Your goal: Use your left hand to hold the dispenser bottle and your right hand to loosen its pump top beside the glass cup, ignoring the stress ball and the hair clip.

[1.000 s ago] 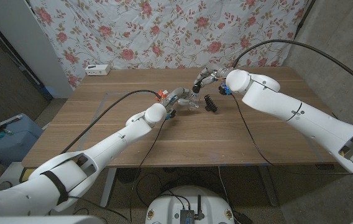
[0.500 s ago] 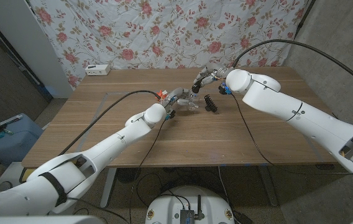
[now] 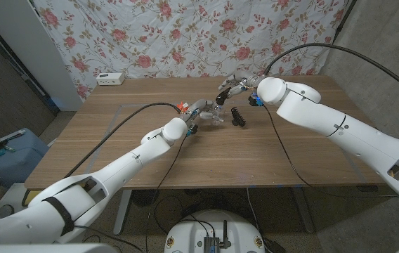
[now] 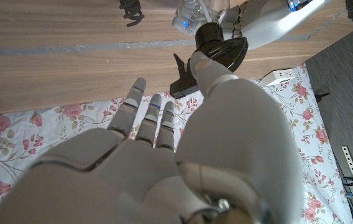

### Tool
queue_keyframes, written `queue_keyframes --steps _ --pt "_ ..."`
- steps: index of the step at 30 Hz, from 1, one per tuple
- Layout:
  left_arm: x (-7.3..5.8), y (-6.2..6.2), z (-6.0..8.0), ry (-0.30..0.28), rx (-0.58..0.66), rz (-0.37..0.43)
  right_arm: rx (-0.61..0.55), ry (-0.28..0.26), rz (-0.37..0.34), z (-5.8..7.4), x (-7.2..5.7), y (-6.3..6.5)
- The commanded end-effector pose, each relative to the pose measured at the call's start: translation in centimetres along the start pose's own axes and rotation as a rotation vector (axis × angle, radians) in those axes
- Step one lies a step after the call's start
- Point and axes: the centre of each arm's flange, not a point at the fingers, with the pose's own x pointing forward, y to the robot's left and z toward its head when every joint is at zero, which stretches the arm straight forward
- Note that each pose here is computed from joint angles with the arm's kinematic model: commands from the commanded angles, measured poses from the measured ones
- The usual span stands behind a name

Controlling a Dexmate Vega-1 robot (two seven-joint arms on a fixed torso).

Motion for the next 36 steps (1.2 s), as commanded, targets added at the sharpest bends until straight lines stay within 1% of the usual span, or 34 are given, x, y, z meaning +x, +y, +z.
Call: queue_keyframes --steps 1,9,16,20,22,28,31,33,36 --pt "-0.1 0.1 0.0 -0.012 0.000 0.011 -0.008 0.032 0.011 0.0 -1.0 -1.0" --pt "-0.2 0.2 0.0 -0.022 0.003 0.039 -0.004 0.041 -0.022 -0.1 -1.9 -1.9" --pt "-0.5 0.0 0.1 -0.029 0.004 0.072 0.011 0.049 -0.054 -0.1 -2.7 -2.5" --pt "-0.5 -0.2 0.0 -0.032 0.003 0.089 0.015 0.080 -0.080 0.0 -3.0 -2.7" --pt "-0.5 -0.2 0.0 -0.035 0.002 0.098 0.025 0.088 -0.083 -0.1 -3.1 -2.7" --pt "-0.5 -0.3 0.0 -0.040 0.002 0.120 0.030 0.091 -0.104 -0.2 -3.4 -2.6" --pt "-0.5 -0.3 0.0 -0.039 0.002 0.130 0.033 0.080 -0.124 -0.3 -3.5 -2.5" --pt "-0.5 -0.3 -0.1 -0.044 0.002 0.134 0.031 0.072 -0.152 -0.4 -3.6 -2.3" --pt "-0.4 -0.3 -0.1 -0.046 0.002 0.147 0.055 0.057 -0.170 -0.8 -3.7 -2.0"
